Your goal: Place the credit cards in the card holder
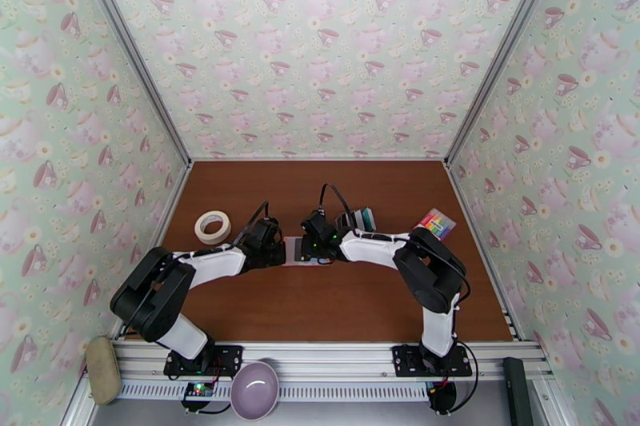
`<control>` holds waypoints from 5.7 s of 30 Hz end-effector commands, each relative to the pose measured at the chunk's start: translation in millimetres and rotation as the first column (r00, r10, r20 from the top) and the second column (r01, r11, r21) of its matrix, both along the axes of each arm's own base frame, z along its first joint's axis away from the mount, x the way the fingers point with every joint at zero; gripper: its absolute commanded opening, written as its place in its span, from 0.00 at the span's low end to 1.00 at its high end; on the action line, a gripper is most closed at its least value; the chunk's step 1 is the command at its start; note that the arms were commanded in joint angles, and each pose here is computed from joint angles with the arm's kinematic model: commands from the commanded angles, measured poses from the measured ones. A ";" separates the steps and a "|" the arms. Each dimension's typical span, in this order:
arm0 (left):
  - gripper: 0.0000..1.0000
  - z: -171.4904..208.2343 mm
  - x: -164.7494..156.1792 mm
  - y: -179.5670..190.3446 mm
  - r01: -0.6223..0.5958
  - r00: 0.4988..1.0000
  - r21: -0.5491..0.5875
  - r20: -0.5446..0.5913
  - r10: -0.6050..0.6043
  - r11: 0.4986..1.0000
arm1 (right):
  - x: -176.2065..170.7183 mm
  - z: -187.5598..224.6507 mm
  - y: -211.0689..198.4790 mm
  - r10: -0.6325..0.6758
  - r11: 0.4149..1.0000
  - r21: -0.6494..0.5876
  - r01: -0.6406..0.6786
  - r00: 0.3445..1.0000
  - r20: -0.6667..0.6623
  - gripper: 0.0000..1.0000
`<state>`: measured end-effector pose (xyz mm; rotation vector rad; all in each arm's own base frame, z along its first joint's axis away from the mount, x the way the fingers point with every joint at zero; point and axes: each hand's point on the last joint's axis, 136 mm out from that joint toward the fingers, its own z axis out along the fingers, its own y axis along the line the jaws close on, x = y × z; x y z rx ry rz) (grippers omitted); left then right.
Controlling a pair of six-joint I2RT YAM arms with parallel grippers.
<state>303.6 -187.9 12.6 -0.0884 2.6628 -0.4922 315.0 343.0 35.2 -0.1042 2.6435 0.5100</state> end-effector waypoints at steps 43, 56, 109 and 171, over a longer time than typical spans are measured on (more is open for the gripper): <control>0.23 -10.1 -17.3 21.4 0.004 0.995 0.078 -0.097 0.003 0.997 | -0.5 48.2 6.2 0.045 0.999 0.024 -0.047 0.996 0.071 0.42; 0.24 35.4 -8.1 -3.0 0.064 0.998 -0.020 0.000 -0.064 0.998 | 15.6 60.2 -57.6 -0.019 1.000 0.007 0.019 0.995 0.100 0.44; 0.26 -8.8 -27.1 -25.0 0.122 0.990 -0.038 -0.067 -0.124 0.992 | 26.9 9.5 -23.4 0.024 0.999 -0.033 -0.024 1.000 0.002 0.36; 0.41 -35.2 -37.9 -11.6 0.105 0.986 0.034 -0.134 -0.100 0.994 | 10.6 24.6 11.2 0.042 0.957 0.290 -0.017 0.996 -0.083 0.34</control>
